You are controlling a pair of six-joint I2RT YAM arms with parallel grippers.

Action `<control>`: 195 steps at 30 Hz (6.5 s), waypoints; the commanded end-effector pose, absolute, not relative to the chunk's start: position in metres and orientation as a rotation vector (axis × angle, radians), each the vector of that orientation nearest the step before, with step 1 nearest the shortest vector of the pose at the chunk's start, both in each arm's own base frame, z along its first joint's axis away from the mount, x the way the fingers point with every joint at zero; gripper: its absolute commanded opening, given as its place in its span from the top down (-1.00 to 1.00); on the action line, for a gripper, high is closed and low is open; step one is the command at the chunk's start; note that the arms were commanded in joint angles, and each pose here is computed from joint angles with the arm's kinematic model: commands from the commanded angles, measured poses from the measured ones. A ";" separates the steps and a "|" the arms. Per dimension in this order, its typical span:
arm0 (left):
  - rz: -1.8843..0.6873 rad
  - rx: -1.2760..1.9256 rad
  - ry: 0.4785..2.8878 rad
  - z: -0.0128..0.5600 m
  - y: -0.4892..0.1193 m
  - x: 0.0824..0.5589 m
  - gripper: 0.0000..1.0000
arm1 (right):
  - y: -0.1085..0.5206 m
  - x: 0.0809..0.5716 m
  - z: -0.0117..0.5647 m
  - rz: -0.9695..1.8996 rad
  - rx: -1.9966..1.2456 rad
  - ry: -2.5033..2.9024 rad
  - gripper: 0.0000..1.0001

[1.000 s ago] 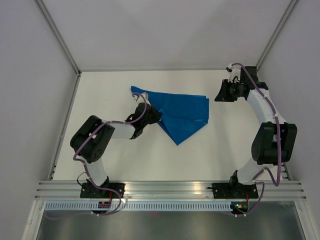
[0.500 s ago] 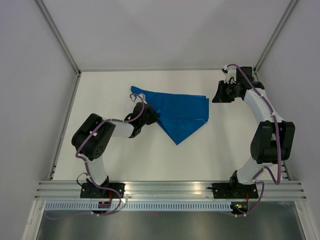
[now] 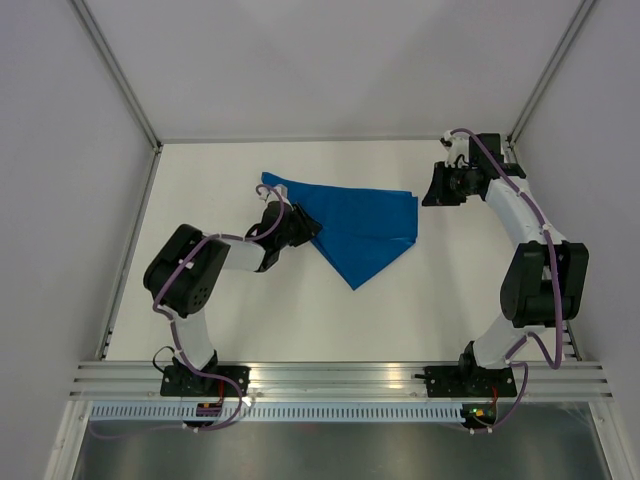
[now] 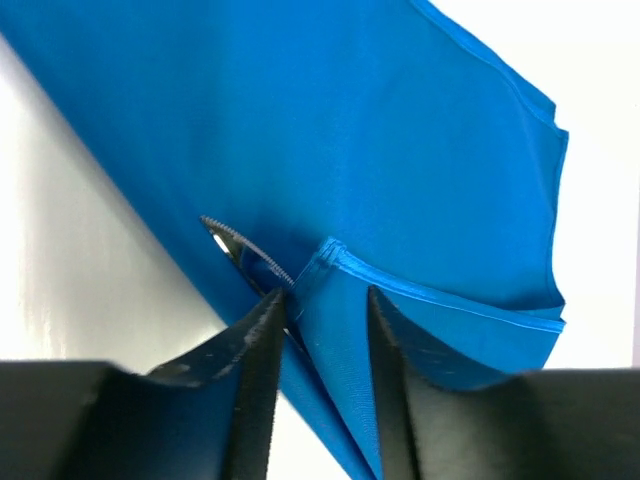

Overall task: Fold the napkin, place the utensils inside, and roll it up
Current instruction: Fold the napkin

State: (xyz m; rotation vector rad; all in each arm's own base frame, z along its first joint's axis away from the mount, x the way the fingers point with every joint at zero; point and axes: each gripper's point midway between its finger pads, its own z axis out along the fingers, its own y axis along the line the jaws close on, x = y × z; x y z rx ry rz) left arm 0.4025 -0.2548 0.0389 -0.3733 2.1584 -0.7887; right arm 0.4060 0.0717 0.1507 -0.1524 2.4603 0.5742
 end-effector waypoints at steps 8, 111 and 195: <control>-0.847 -0.398 1.985 0.113 -0.229 0.438 -0.04 | 0.072 0.409 0.149 0.547 -0.194 2.462 0.55; -1.425 0.852 2.064 0.071 -0.338 0.332 0.95 | 0.150 0.391 0.119 0.481 -0.542 2.533 0.62; -0.821 -0.090 2.395 0.004 -0.243 0.402 0.73 | 0.111 0.397 0.000 0.098 -0.531 2.789 0.74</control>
